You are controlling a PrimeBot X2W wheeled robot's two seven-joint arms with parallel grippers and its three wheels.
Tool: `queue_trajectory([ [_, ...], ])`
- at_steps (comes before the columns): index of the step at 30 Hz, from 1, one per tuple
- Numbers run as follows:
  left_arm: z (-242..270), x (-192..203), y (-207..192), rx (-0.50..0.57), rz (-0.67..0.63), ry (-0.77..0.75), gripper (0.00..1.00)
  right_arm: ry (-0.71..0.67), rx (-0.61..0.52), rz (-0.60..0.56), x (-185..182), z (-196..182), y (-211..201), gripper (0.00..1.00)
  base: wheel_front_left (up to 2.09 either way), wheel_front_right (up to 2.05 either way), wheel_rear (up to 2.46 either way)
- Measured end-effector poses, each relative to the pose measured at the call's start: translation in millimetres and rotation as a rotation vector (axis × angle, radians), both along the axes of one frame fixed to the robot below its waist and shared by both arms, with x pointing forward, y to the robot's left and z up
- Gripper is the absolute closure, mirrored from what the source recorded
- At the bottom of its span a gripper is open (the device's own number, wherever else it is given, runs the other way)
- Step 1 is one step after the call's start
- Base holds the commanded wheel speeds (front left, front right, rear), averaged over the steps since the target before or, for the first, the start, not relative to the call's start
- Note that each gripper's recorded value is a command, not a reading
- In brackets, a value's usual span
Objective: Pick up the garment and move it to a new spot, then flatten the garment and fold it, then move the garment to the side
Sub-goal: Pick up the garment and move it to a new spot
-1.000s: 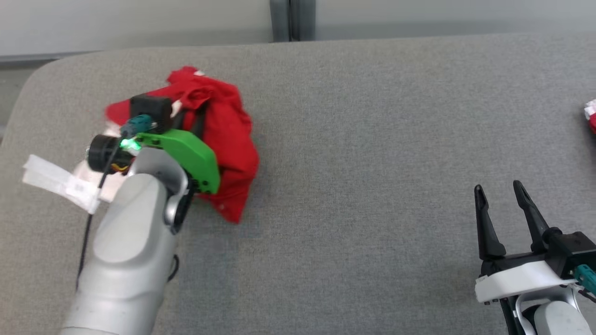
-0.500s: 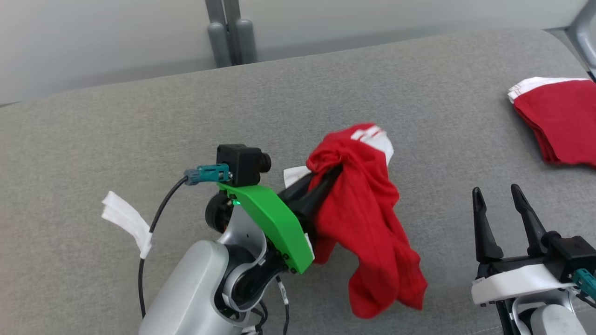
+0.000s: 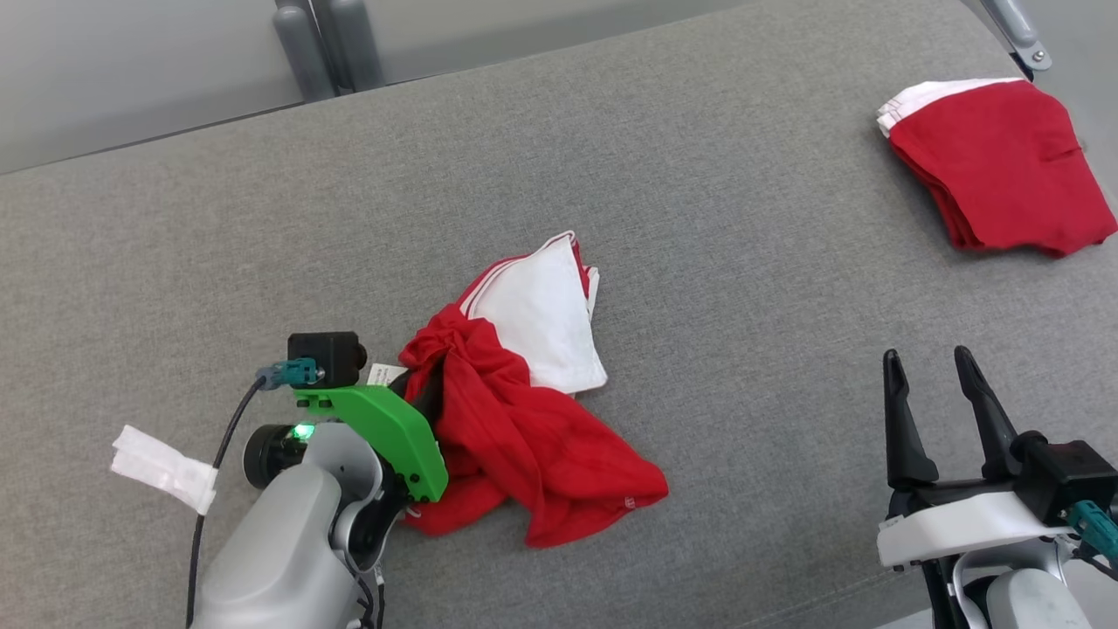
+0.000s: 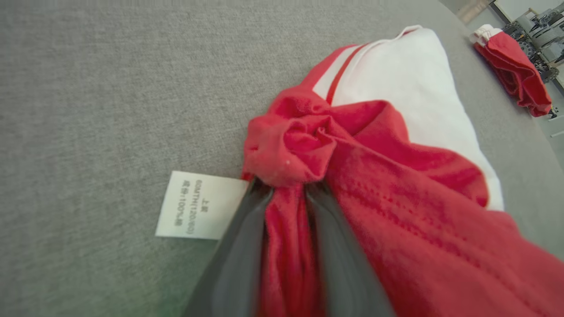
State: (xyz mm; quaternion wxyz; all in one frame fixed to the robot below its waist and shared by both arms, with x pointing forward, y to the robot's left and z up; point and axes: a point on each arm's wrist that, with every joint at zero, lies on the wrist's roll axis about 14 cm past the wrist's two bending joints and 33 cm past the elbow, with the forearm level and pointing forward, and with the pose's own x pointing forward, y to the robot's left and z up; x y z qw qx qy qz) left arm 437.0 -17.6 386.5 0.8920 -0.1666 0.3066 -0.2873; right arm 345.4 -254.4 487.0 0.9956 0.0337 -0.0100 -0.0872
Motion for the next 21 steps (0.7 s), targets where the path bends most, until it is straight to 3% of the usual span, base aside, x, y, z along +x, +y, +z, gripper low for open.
queue_trajectory([
  [1,1,0,0,-0.006,0.004,-0.019,0.00,0.004,0.001,-0.004,0,-1,-1,0.00,0.00,0.00,0.00],
  [5,14,8,9,-0.014,0.040,-0.160,0.00,0.008,0.005,0.000,1,-3,0,0.00,0.00,0.00,0.00],
  [10,45,14,41,-0.006,0.192,-0.355,0.00,-0.012,0.000,0.000,-4,3,1,0.00,0.00,0.00,0.00],
  [15,81,-8,78,0.018,0.366,-0.483,0.00,-0.028,-0.033,0.000,-16,10,-4,0.00,0.00,0.00,0.00],
  [21,95,-70,137,0.120,0.564,-0.551,0.00,-0.084,-0.075,-0.016,-31,30,-15,0.00,0.00,0.00,0.00],
])
